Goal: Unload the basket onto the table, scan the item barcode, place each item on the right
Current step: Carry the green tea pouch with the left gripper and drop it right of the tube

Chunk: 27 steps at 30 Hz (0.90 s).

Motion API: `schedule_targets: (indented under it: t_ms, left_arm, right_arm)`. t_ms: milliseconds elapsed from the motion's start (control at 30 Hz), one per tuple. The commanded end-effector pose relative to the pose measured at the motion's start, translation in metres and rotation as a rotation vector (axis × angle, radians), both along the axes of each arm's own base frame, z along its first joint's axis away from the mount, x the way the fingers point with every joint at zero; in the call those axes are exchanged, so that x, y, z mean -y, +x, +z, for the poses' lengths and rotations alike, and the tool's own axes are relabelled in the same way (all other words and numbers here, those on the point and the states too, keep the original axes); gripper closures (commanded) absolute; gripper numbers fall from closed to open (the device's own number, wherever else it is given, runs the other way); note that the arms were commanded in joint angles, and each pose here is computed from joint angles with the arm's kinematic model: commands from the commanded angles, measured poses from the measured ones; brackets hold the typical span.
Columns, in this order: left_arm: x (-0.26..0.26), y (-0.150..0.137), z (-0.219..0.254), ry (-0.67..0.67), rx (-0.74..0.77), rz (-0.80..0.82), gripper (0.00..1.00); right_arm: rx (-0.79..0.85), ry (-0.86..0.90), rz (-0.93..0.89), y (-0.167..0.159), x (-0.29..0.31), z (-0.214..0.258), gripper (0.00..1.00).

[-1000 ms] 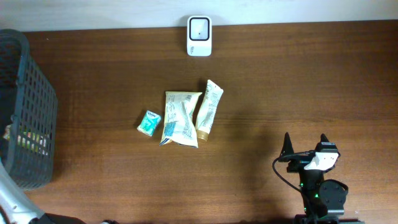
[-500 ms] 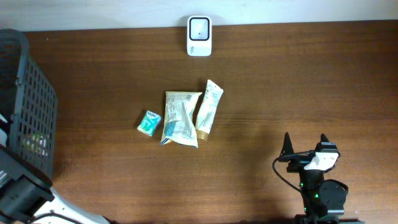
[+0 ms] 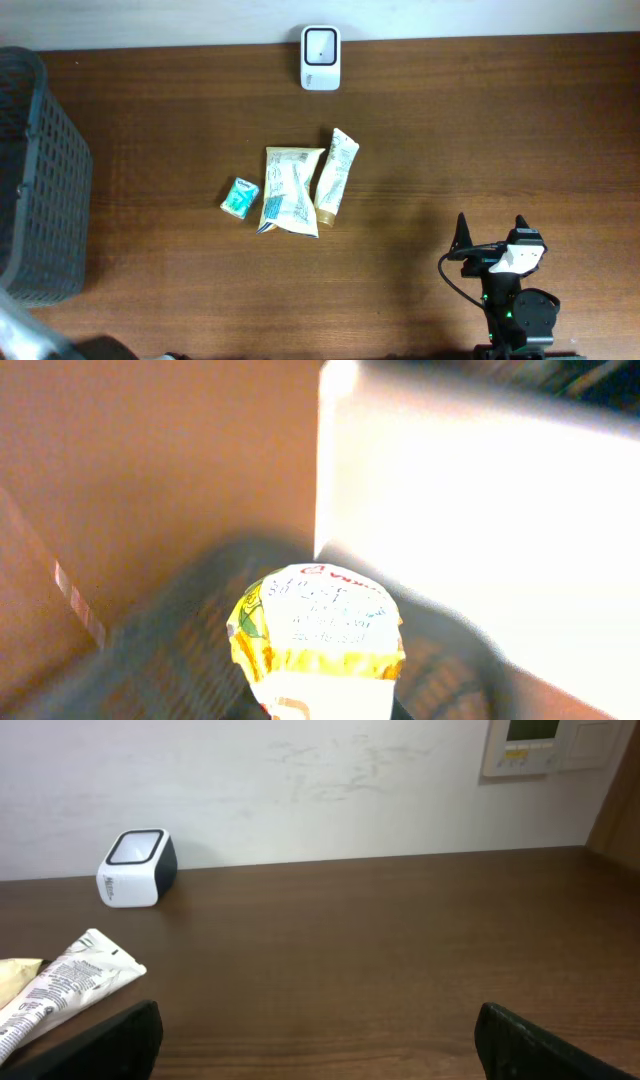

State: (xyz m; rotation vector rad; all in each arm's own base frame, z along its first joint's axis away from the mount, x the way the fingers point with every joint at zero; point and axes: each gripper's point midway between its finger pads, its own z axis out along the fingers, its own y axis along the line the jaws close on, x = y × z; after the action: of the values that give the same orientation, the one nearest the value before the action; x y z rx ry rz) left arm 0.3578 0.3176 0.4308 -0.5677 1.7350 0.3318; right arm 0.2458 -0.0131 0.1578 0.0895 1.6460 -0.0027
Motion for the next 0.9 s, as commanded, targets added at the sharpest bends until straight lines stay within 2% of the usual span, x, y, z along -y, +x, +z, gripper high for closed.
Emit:
schedule_targets:
  t_ms: [0,67,100,167,200,233,333,400,533,733,800,867]
  left_arm:
    - [0.106,-0.016,0.083,0.1,0.163,-0.334,1.0]
    - [0.176,-0.016,0.075,0.011,0.134,-0.543,1.0]
    - [0.212,-0.009,0.056,-0.079,0.079,-0.649,1.0]
    - [0.274,0.003,0.004,-0.269,-0.091,-0.806,1.0]
    - [0.325,0.01,-0.037,-0.377,-0.238,-0.935,1.0]
    - [0.36,0.011,-0.065,-0.428,-0.343,-1.023,1.0]
    - [0.446,0.005,-0.129,-0.479,-0.61,-1.248,1.0]
    - [0.485,0.001,-0.154,-0.492,-0.707,-1.332,1.0]
    - [0.534,-0.009,-0.189,-0.494,-0.834,-1.429,1.0]
    - [0.557,-0.016,-0.19,-0.46,-0.833,-1.49,1.0]
    - [0.558,-0.011,-0.202,-0.393,-0.863,-1.45,1.0]
    - [0.571,-0.013,-0.212,-0.382,-0.884,-1.475,1.0]
  right_arm:
    - [-0.005,0.003,-0.008,0.0,0.002,-0.003,0.01]
    - [-0.005,0.003,-0.008,0.0,0.002,-0.003,0.01]
    - [-0.005,0.003,-0.008,0.0,0.002,-0.003,0.01]
    - [-0.005,0.003,-0.008,0.0,0.002,-0.003,0.01]
    - [-0.005,0.003,-0.008,0.0,0.002,-0.003,0.01]
    - [-0.005,0.003,-0.008,0.0,0.002,-0.003,0.01]
    - [-0.005,0.003,-0.008,0.0,0.002,-0.003,0.01]
    - [-0.005,0.003,-0.008,0.0,0.002,-0.003,0.01]
    - [-0.005,0.003,-0.008,0.0,0.002,-0.003,0.01]
    - [-0.005,0.003,-0.008,0.0,0.002,-0.003,0.01]
    - [-0.005,0.003,-0.008,0.0,0.002,-0.003,0.01]
    - [-0.005,0.003,-0.008,0.0,0.002,-0.003,0.01]
